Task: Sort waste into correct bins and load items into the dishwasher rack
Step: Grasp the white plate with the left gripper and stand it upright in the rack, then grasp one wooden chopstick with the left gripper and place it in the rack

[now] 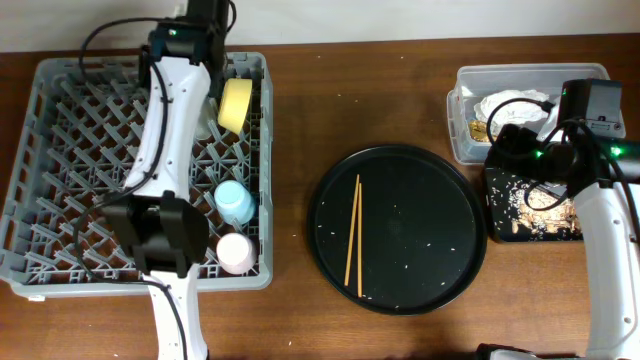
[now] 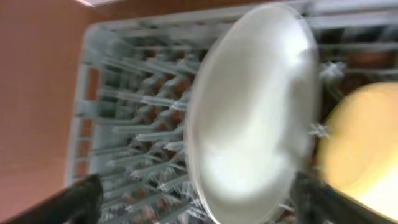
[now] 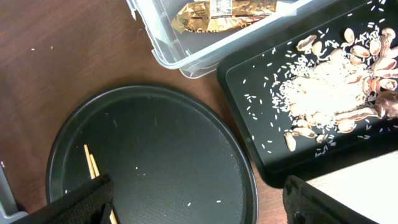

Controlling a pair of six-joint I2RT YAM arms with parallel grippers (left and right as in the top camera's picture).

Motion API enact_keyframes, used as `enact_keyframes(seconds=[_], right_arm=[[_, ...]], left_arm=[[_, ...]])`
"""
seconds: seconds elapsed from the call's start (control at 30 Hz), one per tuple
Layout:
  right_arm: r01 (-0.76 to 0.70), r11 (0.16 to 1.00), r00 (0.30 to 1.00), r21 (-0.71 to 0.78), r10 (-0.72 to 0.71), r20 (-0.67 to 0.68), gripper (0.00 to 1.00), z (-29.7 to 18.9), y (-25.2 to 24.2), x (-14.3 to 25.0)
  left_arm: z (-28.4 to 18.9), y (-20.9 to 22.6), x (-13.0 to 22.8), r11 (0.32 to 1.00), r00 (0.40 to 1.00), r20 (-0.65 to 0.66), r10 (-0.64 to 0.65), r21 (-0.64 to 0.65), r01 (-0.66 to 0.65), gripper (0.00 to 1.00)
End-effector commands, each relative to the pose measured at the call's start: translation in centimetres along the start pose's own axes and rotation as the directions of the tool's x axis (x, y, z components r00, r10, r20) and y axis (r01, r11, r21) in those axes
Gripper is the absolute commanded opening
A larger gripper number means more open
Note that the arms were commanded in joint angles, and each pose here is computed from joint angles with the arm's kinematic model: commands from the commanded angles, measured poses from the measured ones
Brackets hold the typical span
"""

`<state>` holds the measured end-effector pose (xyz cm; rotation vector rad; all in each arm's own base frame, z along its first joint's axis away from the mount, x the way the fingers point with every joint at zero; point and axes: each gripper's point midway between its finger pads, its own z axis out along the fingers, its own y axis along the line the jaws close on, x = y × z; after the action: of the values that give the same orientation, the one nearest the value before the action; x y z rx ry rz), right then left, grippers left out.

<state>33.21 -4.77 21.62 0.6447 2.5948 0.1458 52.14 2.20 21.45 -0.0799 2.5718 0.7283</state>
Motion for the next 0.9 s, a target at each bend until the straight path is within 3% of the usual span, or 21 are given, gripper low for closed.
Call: enact_keyframes(seconds=[0.0,0.1,0.17,0.2,0.27,0.33,0.43,0.47,0.57,0.67,0.83,0.87], right_arm=[[0.004,1.000,1.000,0.012,-0.004,0.008,0.88,-0.1,-0.2,-0.2],[0.004,1.000,1.000,0.012,-0.004,0.008,0.88,-0.1,-0.2,-0.2],[0.004,1.000,1.000,0.012,-0.004,0.008,0.88,-0.1,-0.2,-0.2],[0.004,1.000,1.000,0.012,-0.004,0.008,0.88,-0.1,-0.2,-0.2],[0.004,1.000,1.000,0.011,-0.004,0.008,0.88,-0.1,-0.2,-0.2],[0.004,1.000,1.000,0.011,-0.004,0.008,0.88,-0.1,-0.2,-0.2],[0.003,1.000,1.000,0.012,-0.004,0.006,0.88,-0.1,-0.2,-0.2],[0.003,1.000,1.000,0.013,-0.003,0.004,0.88,-0.1,-0.3,-0.1],[0.003,1.000,1.000,0.014,-0.003,0.000,0.88,-0.1,-0.3,0.0],[0.003,1.000,1.000,0.014,-0.003,0.000,0.88,-0.1,-0.3,0.0],[0.002,1.000,1.000,0.015,-0.002,-0.003,0.88,-0.1,-0.3,0.0],[0.002,1.000,1.000,0.016,-0.002,-0.006,0.88,-0.1,-0.3,0.1]], left_arm=[[-7.3,-0.3,-2.5,0.956,0.989,0.115,-0.094,0.289,0.057,0.99],[-13.7,-2.6,-1.6,0.814,0.987,0.121,-0.102,0.581,0.013,0.99],[-15.6,-5.9,1.4,0.700,0.999,0.029,-0.014,0.714,-0.011,0.91],[-16.1,-7.1,2.9,0.680,0.999,-0.012,0.040,0.733,-0.018,0.84],[-17.0,-10.4,6.1,0.659,0.984,-0.063,0.168,0.749,-0.065,0.80],[-17.7,-16.5,9.4,0.622,0.945,-0.054,0.323,0.765,-0.169,0.76],[-16.5,-24.2,13.9,0.564,0.890,-0.025,0.454,0.782,-0.266,0.69],[-15.1,-27.1,16.8,0.560,0.872,-0.050,0.487,0.784,-0.268,0.65],[-12.4,-30.3,21.5,0.555,0.837,-0.068,0.543,0.777,-0.297,0.53],[-10.6,-32.1,24.0,0.551,0.827,-0.042,0.561,0.765,-0.335,0.47],[-8.4,-34.0,25.9,0.563,0.816,-0.037,0.577,0.742,-0.364,0.46],[-8.2,-34.0,25.7,0.579,0.823,-0.040,0.566,0.730,-0.363,0.38]])
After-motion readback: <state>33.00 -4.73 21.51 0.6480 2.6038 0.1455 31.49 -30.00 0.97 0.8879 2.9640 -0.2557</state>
